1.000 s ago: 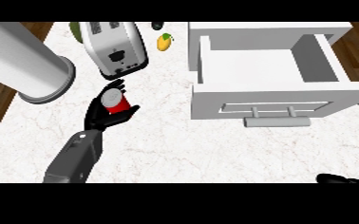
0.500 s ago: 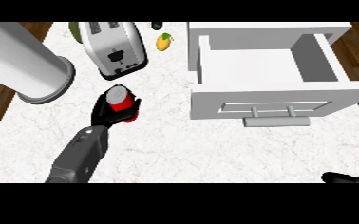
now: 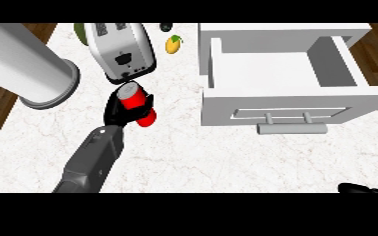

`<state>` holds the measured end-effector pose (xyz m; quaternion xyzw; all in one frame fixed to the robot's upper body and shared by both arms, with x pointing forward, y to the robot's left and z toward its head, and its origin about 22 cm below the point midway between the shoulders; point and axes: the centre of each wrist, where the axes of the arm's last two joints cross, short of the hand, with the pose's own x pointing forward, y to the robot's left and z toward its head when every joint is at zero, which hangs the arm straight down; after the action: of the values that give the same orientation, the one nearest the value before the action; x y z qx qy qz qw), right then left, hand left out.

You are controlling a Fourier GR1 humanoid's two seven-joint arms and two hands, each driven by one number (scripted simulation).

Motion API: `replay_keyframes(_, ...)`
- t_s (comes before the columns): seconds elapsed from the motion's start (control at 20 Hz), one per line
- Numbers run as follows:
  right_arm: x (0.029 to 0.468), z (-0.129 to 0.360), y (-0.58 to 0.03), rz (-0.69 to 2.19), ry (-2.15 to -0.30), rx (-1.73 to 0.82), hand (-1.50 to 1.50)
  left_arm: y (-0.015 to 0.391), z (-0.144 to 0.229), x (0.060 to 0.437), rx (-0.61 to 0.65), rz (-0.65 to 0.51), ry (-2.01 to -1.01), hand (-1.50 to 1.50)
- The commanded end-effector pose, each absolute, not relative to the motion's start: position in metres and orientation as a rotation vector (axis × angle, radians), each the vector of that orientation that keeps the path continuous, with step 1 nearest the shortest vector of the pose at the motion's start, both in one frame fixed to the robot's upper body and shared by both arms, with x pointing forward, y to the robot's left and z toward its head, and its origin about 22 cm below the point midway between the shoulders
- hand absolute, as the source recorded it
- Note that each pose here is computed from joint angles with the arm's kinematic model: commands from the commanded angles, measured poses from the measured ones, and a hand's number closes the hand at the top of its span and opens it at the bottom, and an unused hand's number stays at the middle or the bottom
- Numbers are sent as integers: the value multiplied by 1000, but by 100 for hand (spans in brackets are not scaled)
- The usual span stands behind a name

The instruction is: Pick up the can, place it into the drawer and close the drawer

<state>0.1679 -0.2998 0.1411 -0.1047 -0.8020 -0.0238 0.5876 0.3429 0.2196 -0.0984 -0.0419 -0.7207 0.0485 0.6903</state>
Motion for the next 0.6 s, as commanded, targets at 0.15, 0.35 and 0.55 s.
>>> replay_keyframes(0.15, 161, 137, -297, -51, -1875, -289, -150, 191, -72, 358, -120, 76, -1622, 150)
replay_keyframes(0.35, 165, 136, -305, -56, -1877, -295, -150, 177, -34, 379, -132, -7, -1675, 150)
replay_keyframes(0.55, 171, 149, -291, -58, -1882, -277, -150, 140, 22, 407, -143, -63, -1687, 150)
